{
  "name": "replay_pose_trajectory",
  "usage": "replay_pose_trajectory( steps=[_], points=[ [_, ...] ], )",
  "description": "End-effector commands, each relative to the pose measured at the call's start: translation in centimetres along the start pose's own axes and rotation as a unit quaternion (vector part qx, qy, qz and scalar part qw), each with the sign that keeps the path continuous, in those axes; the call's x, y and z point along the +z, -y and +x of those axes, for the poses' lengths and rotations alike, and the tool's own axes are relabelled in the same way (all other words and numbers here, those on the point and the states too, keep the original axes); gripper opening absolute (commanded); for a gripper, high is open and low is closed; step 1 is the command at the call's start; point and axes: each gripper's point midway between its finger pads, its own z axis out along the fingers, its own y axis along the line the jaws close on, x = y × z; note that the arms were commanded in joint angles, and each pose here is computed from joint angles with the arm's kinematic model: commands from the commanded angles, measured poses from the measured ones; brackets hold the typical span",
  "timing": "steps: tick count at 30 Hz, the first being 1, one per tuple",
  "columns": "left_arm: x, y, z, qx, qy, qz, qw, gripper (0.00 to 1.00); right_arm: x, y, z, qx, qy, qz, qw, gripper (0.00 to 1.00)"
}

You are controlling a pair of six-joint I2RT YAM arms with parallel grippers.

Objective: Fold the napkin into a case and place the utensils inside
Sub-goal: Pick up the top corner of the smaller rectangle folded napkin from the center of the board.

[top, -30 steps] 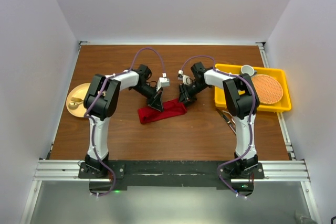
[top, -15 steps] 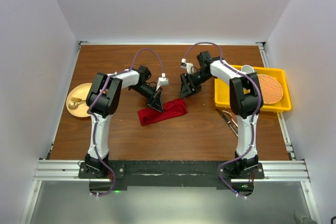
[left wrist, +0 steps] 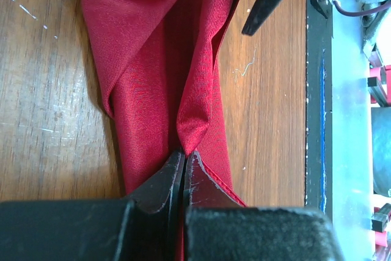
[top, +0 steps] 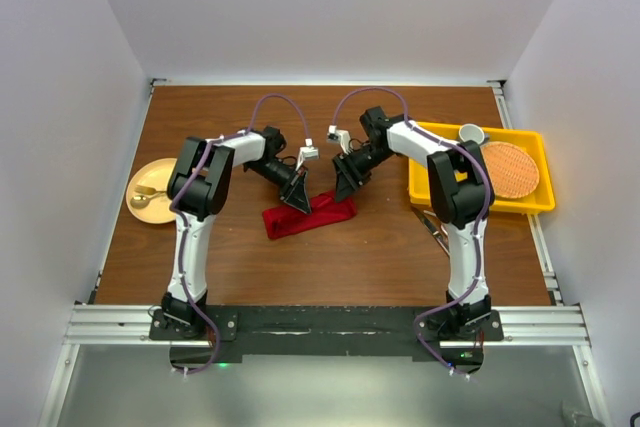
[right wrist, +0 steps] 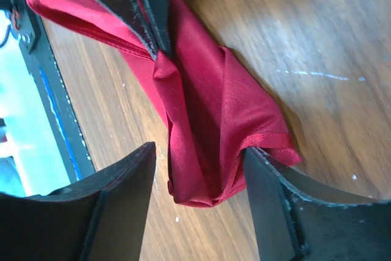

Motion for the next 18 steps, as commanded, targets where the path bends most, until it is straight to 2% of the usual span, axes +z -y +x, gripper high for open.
replay_pose_trajectory(
  steps=[1,7,13,18],
  points=[
    [-0.3,-3.4,2.7,0.004,-0.048,-0.048,0.998,0.00,-1.1,-1.7,-1.3,-0.065,0.021,-0.012,0.998,0.59],
    [-0.3,-3.6,2.8,0.003,-0.049,-0.049,0.998,0.00,-2.3,-2.6,-2.2,-0.089,0.028,-0.008,0.996,0.62],
    [-0.3,-3.5,3.0,0.004,-0.052,-0.047,0.998,0.00,-5.3,-4.9,-4.9,-0.116,0.066,-0.006,0.991,0.69],
    [-0.3,-3.7,3.0,0.004,-0.051,-0.045,0.998,0.00,-3.9,-6.3,-4.8,-0.141,0.053,-0.023,0.988,0.74]
  ],
)
